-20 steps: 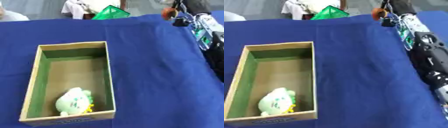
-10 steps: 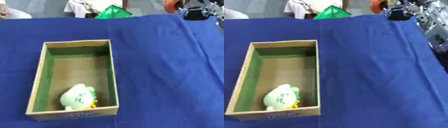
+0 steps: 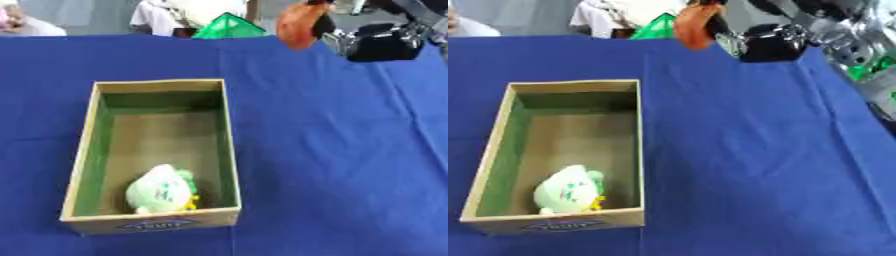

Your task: Pick up objects on the table and place them in the box.

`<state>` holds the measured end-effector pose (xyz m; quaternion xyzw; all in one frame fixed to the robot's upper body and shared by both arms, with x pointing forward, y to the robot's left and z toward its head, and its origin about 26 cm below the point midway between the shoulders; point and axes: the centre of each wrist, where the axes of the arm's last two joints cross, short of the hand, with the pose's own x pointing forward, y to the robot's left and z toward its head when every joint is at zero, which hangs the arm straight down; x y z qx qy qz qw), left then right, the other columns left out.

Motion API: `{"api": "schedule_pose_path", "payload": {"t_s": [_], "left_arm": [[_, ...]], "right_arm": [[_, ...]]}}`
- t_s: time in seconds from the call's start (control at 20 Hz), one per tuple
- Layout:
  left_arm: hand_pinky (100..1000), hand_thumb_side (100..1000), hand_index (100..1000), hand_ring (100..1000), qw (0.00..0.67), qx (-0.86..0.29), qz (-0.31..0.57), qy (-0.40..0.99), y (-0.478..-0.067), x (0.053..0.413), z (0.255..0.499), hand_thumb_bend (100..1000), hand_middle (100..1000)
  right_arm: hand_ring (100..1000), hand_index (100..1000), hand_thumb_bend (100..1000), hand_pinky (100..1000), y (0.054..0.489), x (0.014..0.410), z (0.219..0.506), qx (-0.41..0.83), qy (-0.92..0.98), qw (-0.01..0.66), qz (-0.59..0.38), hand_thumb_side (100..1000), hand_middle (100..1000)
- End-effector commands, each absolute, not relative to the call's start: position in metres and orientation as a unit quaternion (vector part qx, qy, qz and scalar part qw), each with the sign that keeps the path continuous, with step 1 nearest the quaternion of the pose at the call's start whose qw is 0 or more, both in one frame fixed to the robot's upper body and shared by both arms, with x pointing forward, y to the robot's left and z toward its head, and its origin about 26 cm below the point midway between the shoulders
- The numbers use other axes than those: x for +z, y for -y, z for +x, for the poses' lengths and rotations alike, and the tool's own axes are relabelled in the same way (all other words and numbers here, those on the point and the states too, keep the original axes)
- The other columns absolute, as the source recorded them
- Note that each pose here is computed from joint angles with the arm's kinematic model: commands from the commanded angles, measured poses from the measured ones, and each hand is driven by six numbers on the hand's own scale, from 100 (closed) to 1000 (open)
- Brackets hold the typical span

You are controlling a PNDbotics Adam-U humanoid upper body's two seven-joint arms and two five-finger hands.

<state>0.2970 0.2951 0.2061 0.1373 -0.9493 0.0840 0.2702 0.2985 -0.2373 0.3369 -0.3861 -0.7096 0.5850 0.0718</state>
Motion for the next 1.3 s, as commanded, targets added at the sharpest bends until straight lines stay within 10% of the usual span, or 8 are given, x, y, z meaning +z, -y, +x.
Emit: {"api": "schedule_pose_path", "payload": {"t_s": [0.05,1.3], "left_arm": [[754,795,758,849,0.259,0.073,0.135,0.954,-0.296,0.213,0.295,238,729],[753,803,756,848,0.261,0.075,0.116,0.956,-0.289,0.213,0.297,237,729]], "right_arm": [[538,607,100,597,0.217,0.340,0.294,0.600,0.712,0.053,-0.361,100,454],[616,657,100,635,0.141,0.247,0.345,0.688,0.642,0.083,-0.327,100,512]]}}
